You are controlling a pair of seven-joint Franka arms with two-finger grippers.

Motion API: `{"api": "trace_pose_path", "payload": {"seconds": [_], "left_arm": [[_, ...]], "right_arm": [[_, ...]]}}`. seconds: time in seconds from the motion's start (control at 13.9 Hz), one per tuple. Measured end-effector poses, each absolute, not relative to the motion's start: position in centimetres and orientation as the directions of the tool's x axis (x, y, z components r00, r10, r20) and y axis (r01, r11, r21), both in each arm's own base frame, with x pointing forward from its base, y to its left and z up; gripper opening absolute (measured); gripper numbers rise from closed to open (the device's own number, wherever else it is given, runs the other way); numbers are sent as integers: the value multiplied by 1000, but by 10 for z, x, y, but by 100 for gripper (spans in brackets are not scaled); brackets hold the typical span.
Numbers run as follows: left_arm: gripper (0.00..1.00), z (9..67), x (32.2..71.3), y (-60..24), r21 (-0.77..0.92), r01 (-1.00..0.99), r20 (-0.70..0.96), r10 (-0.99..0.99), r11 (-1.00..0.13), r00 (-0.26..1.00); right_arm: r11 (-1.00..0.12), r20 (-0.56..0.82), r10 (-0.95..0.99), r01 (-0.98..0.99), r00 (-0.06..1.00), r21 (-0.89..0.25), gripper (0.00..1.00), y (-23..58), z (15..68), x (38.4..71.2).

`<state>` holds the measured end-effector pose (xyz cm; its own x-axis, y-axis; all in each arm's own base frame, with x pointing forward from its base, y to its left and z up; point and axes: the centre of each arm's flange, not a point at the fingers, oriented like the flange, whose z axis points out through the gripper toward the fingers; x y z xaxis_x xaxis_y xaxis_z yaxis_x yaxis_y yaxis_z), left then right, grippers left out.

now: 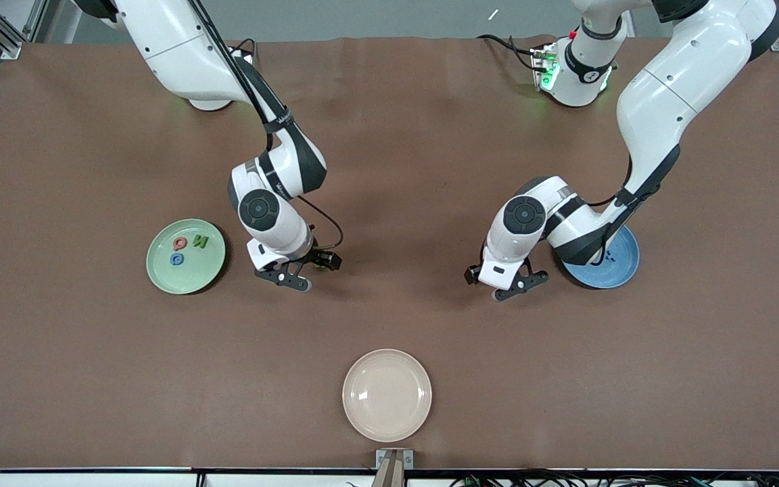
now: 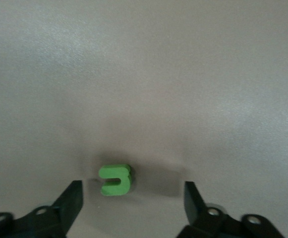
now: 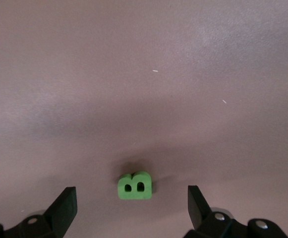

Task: Sort upper and lower case letters into plates
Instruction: 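Grasp the green n with the left gripper while the right gripper grasps the B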

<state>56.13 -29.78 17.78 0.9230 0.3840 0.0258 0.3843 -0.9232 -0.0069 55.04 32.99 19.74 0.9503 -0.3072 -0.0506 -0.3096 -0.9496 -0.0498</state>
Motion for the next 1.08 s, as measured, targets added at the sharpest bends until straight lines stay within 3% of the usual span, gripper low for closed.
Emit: {"api": "trace_pose_path", "payload": {"seconds": [0.07,0.22,0.43,0.58,0.65,0.79,0.86,0.94,1.01,1.08], "left_arm": [[89,176,561,-297,-8,386,24,386,-923,922],[77,174,562,-295,-8,389,22,389,-921,921],[71,172,564,-295,3,392,22,392,-920,920],[59,173,566,-294,6,395,26,395,-918,918],[59,173,566,-293,7,396,26,396,-918,918],[44,175,568,-293,12,398,30,398,-917,917],[44,175,568,-293,12,398,30,398,-917,917],[37,176,569,-293,16,399,32,399,-917,916],[28,178,570,-294,18,399,34,399,-917,916],[27,177,570,-294,18,399,34,399,-917,916]], "right_arm": [[-952,-40,-302,-304,952,-33,98,332,193,548],[-955,-27,-297,-297,955,-12,96,335,187,545],[-955,-21,-297,-298,955,-11,88,336,184,545],[-954,-10,-298,-298,955,-22,84,336,182,546],[-954,-8,-298,-298,954,-24,83,336,179,546],[-954,-9,-298,-298,954,-22,77,336,175,546],[-954,-9,-299,-299,954,-22,71,336,175,545],[-953,-9,-302,-303,953,-21,64,336,175,546],[-953,-8,-304,-304,953,-21,64,336,175,546],[-952,-7,-305,-305,952,-22,58,336,176,546]]}}
